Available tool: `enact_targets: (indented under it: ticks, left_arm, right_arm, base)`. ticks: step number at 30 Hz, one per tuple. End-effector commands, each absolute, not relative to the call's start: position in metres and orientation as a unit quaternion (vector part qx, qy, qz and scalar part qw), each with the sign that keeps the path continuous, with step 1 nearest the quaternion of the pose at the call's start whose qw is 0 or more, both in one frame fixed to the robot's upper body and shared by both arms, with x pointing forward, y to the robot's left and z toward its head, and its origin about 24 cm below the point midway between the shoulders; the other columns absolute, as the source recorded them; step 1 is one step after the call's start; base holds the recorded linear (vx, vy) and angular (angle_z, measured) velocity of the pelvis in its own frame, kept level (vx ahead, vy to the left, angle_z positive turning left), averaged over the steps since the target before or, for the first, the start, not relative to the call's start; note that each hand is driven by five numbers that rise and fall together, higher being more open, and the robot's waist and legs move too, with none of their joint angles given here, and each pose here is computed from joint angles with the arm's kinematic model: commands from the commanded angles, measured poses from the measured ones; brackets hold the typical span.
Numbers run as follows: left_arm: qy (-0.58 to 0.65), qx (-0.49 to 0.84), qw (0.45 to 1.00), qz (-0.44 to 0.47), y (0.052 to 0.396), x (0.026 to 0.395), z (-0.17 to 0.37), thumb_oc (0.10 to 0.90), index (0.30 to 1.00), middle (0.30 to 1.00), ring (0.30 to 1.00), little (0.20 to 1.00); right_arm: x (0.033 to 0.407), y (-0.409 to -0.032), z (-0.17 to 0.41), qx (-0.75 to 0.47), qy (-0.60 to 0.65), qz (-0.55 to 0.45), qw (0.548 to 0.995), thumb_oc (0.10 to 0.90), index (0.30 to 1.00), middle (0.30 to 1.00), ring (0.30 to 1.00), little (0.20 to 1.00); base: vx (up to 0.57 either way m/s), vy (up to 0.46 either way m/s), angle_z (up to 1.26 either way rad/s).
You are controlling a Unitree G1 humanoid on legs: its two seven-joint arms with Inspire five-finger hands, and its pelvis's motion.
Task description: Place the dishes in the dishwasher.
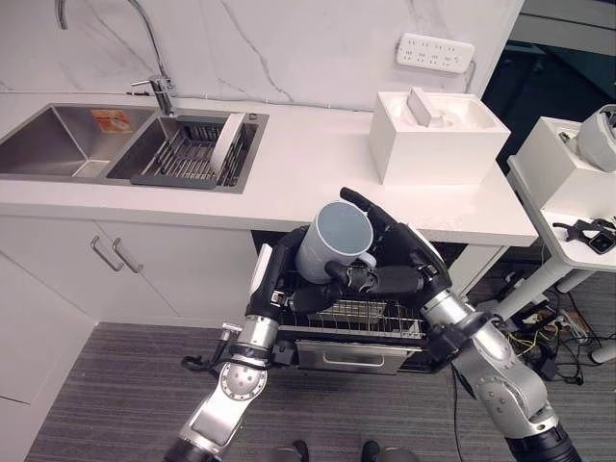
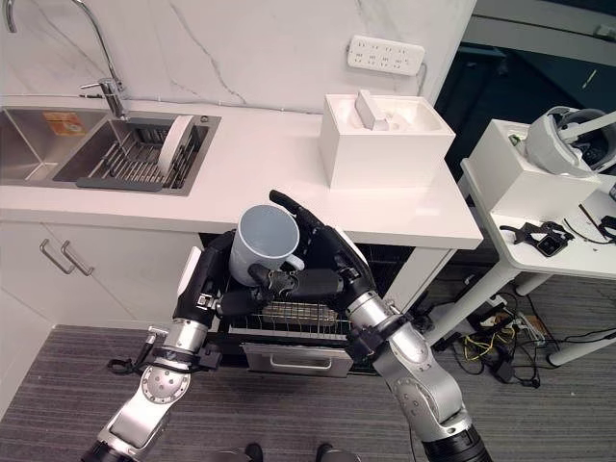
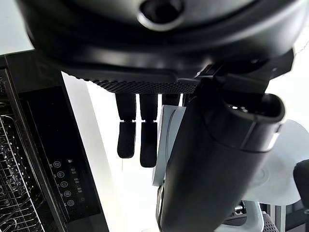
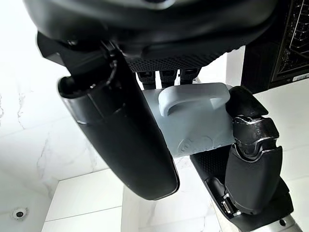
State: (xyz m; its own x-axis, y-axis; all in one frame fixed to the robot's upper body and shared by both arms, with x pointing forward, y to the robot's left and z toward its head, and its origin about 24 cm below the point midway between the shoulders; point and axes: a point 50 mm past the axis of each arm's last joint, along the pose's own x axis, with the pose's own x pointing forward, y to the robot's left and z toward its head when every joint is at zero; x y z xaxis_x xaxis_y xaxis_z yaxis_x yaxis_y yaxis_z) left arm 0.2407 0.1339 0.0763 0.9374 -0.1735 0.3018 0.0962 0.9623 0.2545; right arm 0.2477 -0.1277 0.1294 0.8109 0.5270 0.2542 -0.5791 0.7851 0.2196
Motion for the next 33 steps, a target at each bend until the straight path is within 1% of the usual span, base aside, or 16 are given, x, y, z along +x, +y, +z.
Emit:
enact_targets:
  ticks: [1,19,20,21,22,23,24,33]
  left_arm:
    - [-0.326,0.085,0.935,-0.111,0.1128,0.2417,0.1339,0.400,0.300,0.300,0.300,0.300]
    - [-0.325,0.092,0.932,-0.132,0.1080,0.2422,0.1350,0.400,0.300,0.300,0.300,0.300]
    - [-0.326,0.093,0.931,-0.134,0.1081,0.2410,0.1348,0.400,0.300,0.300,0.300,0.300]
    - [-0.327,0.095,0.930,-0.136,0.1076,0.2407,0.1347,0.400,0.300,0.300,0.300,0.300]
    - [-0.327,0.096,0.930,-0.137,0.1073,0.2406,0.1346,0.400,0.300,0.300,0.300,0.300]
    - [-0.326,0.096,0.930,-0.137,0.1074,0.2409,0.1342,0.400,0.300,0.300,0.300,0.300]
    - [-0.329,0.097,0.929,-0.136,0.1075,0.2410,0.1353,0.400,0.300,0.300,0.300,0.300]
    - [-0.329,0.097,0.928,-0.143,0.1077,0.2397,0.1355,0.400,0.300,0.300,0.300,0.300]
  right_arm:
    - [0.2560,-0.1214,0.1767,0.133,-0.220,0.311,0.915,0.800,0.900,0.900,0.900,0.900]
    - [0.2571,-0.1167,0.1770,0.123,-0.212,0.321,0.915,0.800,0.900,0.900,0.900,0.900]
    - [0.2565,-0.1162,0.1764,0.123,-0.212,0.322,0.915,0.756,0.834,0.834,0.834,0.834]
    - [0.2565,-0.1163,0.1761,0.123,-0.212,0.323,0.914,0.585,0.578,0.578,0.578,0.578]
    - [0.2564,-0.1163,0.1761,0.123,-0.212,0.323,0.914,0.574,0.561,0.561,0.561,0.561]
    - [0.2566,-0.1160,0.1763,0.122,-0.213,0.325,0.914,0.505,0.458,0.458,0.458,0.458]
    - [0.2568,-0.1146,0.1769,0.119,-0.213,0.330,0.912,0.400,0.300,0.300,0.300,0.300]
    - [0.2563,-0.1133,0.1762,0.112,-0.214,0.332,0.912,0.400,0.300,0.300,0.300,0.300]
  base:
    - [0.00,0.000,0.00]
    - [0.00,0.000,0.00]
    - [0.00,0.000,0.00]
    - [0.00,0.000,0.00]
    - [0.00,0.000,0.00]
    - [0.00,0.000,0.00]
    - [0.00,0.000,0.00]
    - [0.00,0.000,0.00]
